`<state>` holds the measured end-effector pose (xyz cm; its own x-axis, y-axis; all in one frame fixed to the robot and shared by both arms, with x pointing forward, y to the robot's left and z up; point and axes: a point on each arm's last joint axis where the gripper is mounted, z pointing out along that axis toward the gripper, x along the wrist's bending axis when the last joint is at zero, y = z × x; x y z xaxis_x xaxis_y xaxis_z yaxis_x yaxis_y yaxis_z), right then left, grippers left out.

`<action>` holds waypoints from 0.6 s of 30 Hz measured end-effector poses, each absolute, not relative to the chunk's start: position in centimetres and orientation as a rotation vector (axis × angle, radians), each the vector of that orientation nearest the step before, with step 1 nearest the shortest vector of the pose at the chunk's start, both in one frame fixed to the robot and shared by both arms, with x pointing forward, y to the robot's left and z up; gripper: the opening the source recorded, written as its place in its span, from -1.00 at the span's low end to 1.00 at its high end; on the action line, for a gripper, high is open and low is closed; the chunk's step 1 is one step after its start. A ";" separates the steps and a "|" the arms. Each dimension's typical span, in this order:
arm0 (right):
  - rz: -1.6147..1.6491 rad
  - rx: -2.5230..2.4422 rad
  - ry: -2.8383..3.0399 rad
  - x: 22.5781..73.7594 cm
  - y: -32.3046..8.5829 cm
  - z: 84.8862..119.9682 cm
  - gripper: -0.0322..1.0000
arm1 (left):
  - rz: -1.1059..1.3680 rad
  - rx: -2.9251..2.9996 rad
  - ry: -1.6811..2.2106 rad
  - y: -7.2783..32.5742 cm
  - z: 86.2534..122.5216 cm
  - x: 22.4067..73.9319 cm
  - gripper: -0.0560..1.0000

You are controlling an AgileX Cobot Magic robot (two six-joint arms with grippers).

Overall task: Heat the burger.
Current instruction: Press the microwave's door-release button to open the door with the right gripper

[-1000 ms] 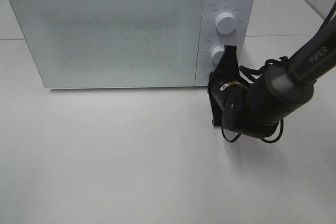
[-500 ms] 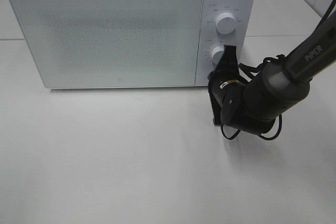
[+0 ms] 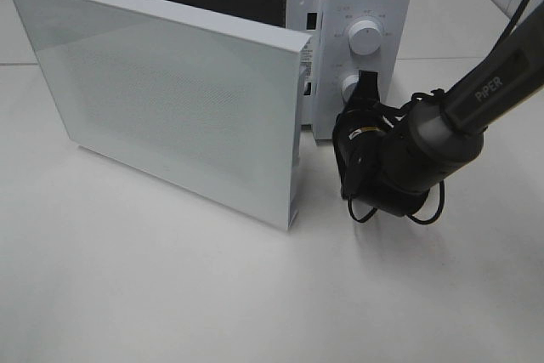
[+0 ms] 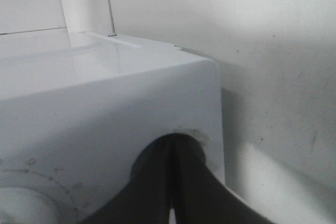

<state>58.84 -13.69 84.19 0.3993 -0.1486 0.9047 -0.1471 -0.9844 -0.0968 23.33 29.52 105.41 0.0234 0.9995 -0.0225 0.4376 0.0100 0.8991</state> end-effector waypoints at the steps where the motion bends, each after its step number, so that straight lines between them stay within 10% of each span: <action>1: -1.698 -2.627 0.278 58.8 -13.7 84.2 -0.92 | 0.926 1.533 1.519 29.5 105.4 23.3 0.99; 18: -1.695 -2.629 0.256 58.7 -13.6 84.4 -0.92 | 0.926 1.533 1.519 29.5 105.4 23.3 0.99</action>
<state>58.69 -13.63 84.40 0.4034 -0.1379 0.9046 -0.1349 -0.9867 -0.0903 23.33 29.52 105.41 0.0234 0.9995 -0.0225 0.4376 0.0100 0.8991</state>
